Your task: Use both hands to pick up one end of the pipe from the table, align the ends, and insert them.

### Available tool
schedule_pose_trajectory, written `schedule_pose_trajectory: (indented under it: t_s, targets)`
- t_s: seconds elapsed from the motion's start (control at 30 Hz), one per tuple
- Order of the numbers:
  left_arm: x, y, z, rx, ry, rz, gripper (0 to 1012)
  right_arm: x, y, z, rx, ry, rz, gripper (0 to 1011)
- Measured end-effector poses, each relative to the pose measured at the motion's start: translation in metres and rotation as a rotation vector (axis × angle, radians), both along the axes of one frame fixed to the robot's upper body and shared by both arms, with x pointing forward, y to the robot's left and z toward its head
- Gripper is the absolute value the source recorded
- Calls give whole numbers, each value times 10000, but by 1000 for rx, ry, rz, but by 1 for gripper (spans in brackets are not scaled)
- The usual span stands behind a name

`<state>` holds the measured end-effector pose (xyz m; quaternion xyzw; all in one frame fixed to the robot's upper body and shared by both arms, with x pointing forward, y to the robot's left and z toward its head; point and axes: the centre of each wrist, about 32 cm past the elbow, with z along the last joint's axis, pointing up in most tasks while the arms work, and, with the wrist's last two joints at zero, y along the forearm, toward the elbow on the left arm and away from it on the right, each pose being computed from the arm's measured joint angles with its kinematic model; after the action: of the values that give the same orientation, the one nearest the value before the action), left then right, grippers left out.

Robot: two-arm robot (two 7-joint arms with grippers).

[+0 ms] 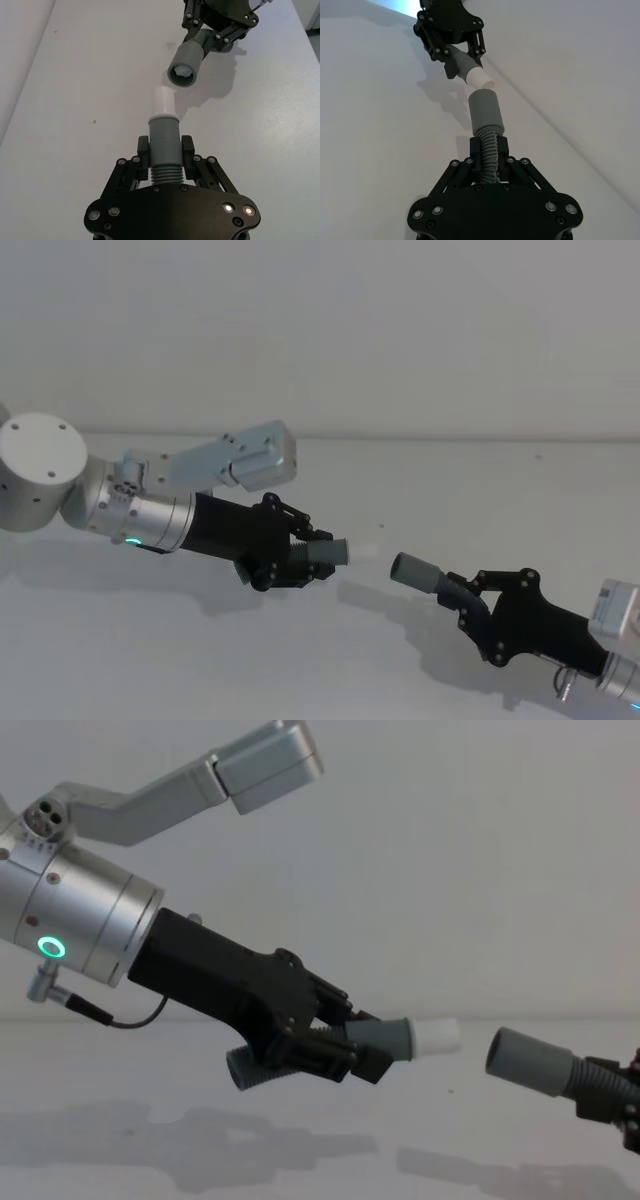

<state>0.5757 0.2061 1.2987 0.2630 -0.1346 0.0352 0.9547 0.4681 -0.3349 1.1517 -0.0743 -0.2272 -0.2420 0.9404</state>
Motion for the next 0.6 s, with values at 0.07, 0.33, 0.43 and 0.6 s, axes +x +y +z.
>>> schedule_pose_trajectory:
  t_s: [0.07, 0.33, 0.43, 0.6]
  targets:
    - [3, -3, 0, 0, 1, -2, 372, 1, 4, 0, 0, 2, 0, 162]
    - [27, -27, -7, 2, 10, -16, 372, 10, 24, 7, 1, 6, -4, 162]
    - [35, -35, -10, 3, 14, -22, 372, 16, 32, 11, 1, 6, -5, 162]
    - [40, -44, -14, 4, 17, -28, 372, 24, 48, 14, 1, 7, -6, 163]
